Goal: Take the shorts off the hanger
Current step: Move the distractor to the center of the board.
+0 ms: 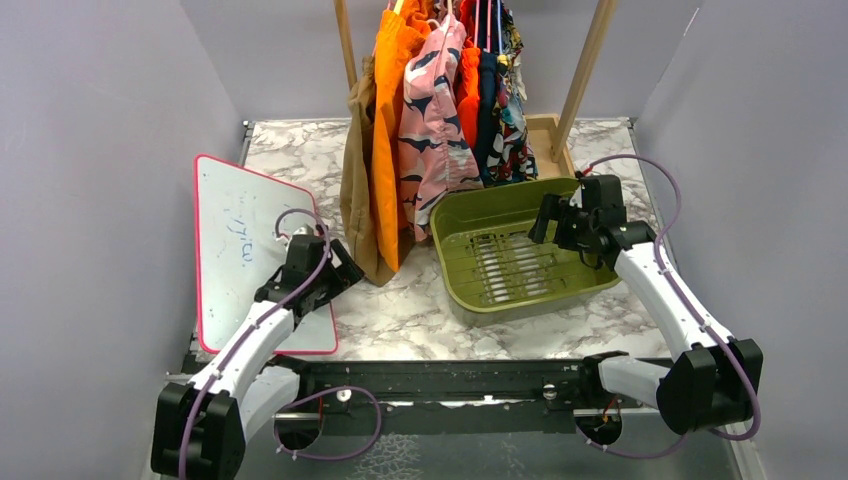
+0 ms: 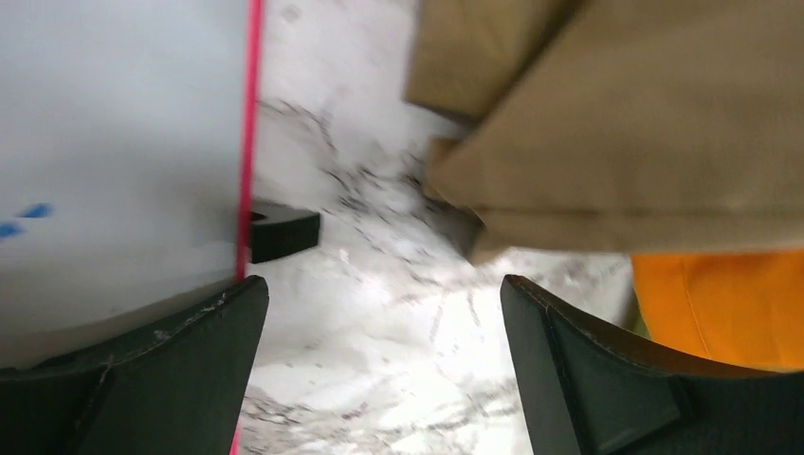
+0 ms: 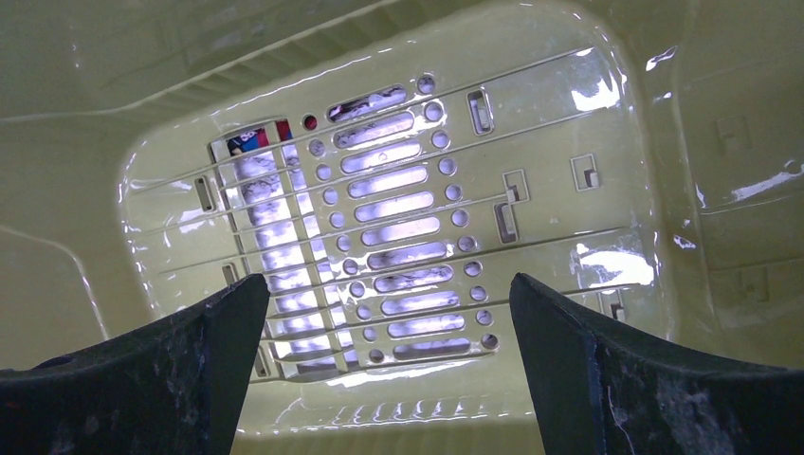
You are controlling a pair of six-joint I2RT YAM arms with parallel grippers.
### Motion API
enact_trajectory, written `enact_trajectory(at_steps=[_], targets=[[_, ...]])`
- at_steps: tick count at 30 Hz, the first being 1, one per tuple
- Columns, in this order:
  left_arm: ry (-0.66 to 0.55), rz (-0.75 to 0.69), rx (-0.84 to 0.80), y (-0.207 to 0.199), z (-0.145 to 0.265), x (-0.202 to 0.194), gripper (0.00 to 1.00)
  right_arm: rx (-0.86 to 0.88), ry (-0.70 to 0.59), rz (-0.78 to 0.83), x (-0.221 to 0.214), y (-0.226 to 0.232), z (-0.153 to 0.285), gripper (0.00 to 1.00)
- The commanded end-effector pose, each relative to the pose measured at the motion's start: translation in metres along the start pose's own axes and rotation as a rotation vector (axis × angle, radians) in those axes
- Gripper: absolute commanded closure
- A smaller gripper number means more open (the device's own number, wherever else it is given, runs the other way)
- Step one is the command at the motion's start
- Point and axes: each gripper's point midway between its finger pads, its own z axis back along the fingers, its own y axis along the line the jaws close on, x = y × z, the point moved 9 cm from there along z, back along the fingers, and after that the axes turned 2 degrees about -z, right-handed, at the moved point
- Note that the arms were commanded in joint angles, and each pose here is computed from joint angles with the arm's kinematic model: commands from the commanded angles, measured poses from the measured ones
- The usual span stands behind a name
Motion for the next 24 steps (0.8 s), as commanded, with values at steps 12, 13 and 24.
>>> enact_trajectory(at_steps=[12,13,24], targets=[[-0.236,-0.025,0.381,0.043,-0.008,0.068,0.01,0.045,-0.005,-0.011,-0.003,0.002,0.003,0.01],[-0.245,-0.020,0.387,0.044,-0.010,0.071,0.01,0.047,-0.003,-0.011,-0.002,0.003,0.003,0.01],[-0.217,-0.039,0.135,0.016,-0.021,0.103,0.06,0.051,-0.006,-0.011,-0.003,0.003,0.005,0.01]])
